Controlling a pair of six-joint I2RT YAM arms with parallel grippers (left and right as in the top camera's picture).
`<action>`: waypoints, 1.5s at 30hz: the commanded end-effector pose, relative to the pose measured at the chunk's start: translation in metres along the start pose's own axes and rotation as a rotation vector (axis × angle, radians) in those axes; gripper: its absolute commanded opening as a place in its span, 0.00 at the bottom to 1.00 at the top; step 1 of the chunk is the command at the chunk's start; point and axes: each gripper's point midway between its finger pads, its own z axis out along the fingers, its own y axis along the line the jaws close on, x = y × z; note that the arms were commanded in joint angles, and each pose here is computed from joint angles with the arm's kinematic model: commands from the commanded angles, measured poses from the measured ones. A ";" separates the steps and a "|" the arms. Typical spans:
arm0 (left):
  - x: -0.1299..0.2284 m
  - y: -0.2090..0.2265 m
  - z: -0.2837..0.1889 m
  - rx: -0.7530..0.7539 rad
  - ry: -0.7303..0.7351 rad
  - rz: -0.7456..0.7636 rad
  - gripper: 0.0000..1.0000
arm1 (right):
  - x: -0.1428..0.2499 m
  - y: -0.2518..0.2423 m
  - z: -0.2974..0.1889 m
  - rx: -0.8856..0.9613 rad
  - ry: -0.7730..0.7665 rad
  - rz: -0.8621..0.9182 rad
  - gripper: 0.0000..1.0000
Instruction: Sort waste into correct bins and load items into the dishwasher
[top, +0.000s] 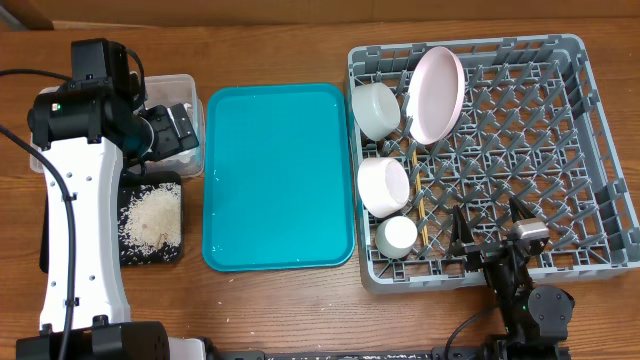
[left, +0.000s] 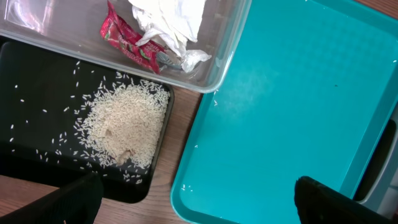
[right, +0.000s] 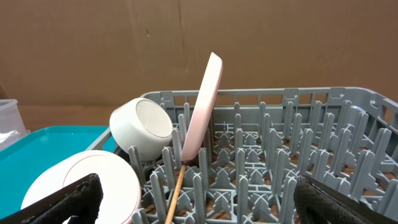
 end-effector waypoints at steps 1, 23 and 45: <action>-0.004 0.002 -0.004 -0.007 -0.017 0.005 1.00 | 0.001 -0.002 0.000 0.006 -0.006 0.002 1.00; -0.001 0.000 -0.010 0.000 -0.032 0.013 1.00 | 0.001 -0.002 0.000 0.006 -0.006 0.002 1.00; 0.042 -0.079 -0.084 0.520 -0.956 0.397 1.00 | 0.001 -0.002 0.000 0.006 -0.006 0.002 1.00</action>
